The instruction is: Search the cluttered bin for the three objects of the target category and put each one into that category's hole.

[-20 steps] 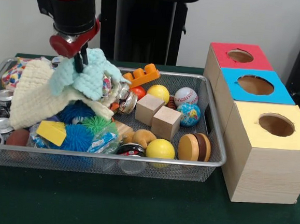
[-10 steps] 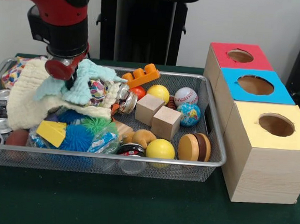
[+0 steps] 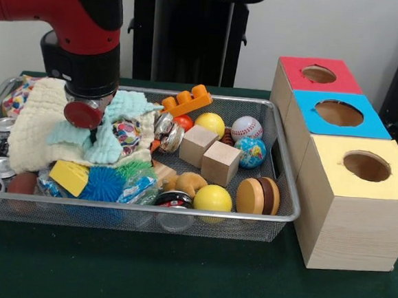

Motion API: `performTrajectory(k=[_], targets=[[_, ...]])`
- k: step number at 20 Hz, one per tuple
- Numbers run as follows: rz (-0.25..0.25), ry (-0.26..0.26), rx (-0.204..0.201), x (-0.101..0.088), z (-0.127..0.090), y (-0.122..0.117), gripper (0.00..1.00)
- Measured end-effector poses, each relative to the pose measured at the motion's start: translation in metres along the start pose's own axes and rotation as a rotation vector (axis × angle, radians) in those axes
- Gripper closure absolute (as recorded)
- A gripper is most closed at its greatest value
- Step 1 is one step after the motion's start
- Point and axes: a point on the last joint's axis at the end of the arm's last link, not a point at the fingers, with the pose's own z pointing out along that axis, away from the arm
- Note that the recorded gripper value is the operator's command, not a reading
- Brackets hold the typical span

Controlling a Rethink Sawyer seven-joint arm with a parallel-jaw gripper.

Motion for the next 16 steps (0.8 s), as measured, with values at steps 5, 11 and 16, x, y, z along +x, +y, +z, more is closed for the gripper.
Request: performTrajectory(k=[5,11,16], targets=[[-0.054,-0.006,0.002,0.003,0.002,-0.001,1.0],[-0.114,-0.028,-0.011,0.011,-0.011,-0.003,1.0],[-0.136,-0.018,-0.082,0.026,-0.049,-0.007,1.0]])
